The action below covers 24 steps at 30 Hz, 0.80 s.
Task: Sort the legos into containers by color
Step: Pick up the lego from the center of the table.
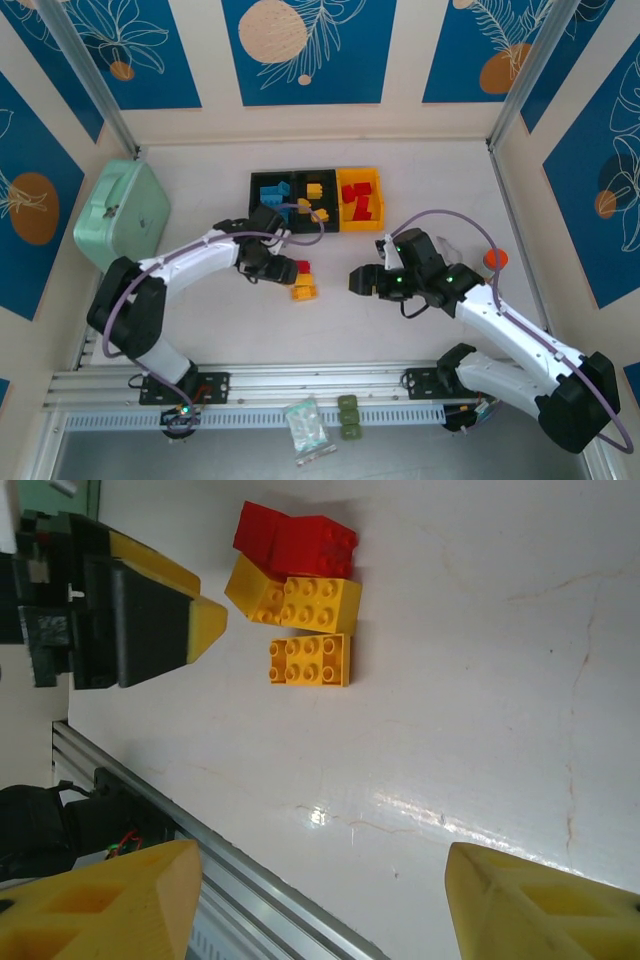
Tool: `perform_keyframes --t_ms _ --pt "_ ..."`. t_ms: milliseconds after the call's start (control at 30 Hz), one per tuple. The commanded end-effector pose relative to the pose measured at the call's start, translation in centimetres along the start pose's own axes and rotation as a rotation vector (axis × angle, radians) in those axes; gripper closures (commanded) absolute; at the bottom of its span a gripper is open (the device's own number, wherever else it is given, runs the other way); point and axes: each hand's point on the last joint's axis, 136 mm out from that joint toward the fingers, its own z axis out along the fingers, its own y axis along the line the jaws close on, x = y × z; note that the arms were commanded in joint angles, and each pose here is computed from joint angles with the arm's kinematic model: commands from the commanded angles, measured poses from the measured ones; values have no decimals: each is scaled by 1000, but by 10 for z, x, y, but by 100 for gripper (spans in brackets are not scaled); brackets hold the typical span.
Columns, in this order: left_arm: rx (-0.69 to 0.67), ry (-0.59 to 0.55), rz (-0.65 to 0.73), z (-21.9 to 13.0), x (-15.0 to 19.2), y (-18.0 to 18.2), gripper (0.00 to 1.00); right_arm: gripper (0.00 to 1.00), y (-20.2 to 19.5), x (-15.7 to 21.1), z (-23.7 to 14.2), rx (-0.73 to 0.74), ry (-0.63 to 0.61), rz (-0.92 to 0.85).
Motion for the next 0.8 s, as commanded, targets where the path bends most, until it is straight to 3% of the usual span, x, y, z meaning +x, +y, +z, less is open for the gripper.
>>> perform_keyframes --t_ms 0,400,767 --pt "-47 19 52 6 -3 2 32 34 7 0 -1 -42 -4 16" --pt "-86 23 49 25 -12 3 38 35 3 1 8 -30 10 29" --pt "-87 19 44 26 -11 1 55 35 -3 4 9 -18 8 44"
